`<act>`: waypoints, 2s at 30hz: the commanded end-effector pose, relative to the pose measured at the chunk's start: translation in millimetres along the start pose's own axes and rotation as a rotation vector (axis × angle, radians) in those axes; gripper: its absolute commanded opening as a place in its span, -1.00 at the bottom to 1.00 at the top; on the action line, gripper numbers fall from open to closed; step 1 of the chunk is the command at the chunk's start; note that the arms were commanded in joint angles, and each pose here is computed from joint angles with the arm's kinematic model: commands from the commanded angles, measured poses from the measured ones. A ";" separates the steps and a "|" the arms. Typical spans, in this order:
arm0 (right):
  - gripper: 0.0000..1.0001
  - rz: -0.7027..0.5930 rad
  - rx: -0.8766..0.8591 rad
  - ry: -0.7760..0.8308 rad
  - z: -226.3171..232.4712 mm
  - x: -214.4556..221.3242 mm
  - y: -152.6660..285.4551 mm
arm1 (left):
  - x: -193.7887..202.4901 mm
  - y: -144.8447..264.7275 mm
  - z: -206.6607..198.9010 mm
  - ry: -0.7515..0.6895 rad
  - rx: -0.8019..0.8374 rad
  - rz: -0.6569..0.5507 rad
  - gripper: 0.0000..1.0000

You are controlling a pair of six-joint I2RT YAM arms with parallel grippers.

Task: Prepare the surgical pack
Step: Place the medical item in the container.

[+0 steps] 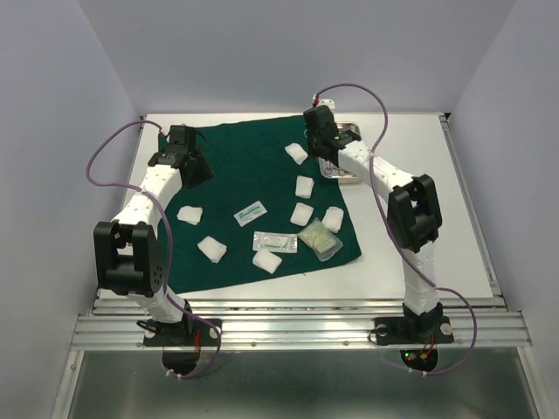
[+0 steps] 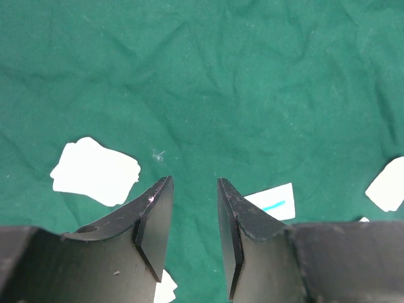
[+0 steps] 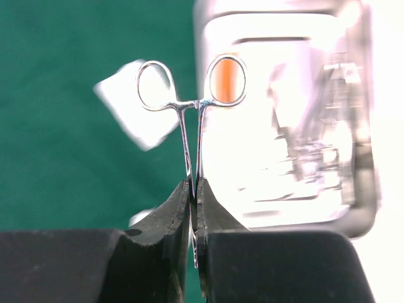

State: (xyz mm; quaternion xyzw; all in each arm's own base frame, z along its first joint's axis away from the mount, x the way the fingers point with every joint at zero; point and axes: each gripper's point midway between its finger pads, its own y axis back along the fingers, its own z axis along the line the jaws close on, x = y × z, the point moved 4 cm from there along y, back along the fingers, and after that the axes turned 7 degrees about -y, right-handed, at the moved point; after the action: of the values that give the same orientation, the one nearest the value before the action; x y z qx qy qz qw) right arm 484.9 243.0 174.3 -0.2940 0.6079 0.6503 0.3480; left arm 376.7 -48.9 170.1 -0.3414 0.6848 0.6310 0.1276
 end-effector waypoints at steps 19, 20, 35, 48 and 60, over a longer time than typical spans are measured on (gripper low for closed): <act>-0.99 0.036 0.186 -0.073 -131.4 -17.0 -74.3 | -17.2 8.7 -4.3 -0.010 0.011 -0.035 -0.10; -0.99 0.042 0.181 -0.067 -131.1 -14.5 -75.6 | -17.8 8.9 -4.3 -0.011 0.007 -0.039 -0.10; -0.63 0.099 0.166 -0.031 -133.9 9.3 -78.0 | -16.1 9.7 -2.9 -0.009 0.005 -0.036 -0.10; -0.31 0.054 0.136 -0.038 -127.5 -14.6 -69.9 | -13.1 8.8 -2.8 -0.007 0.008 -0.028 -0.11; 0.09 0.097 0.077 -0.055 -111.3 -7.5 -105.3 | -11.3 9.1 -1.6 -0.006 0.003 -0.024 -0.11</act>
State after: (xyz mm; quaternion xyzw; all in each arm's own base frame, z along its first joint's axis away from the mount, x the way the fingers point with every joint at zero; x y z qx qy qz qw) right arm 563.3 127.8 118.1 -0.2351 0.6420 0.6399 0.3509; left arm 377.0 -49.5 171.9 -0.3374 0.6865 0.6316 0.1263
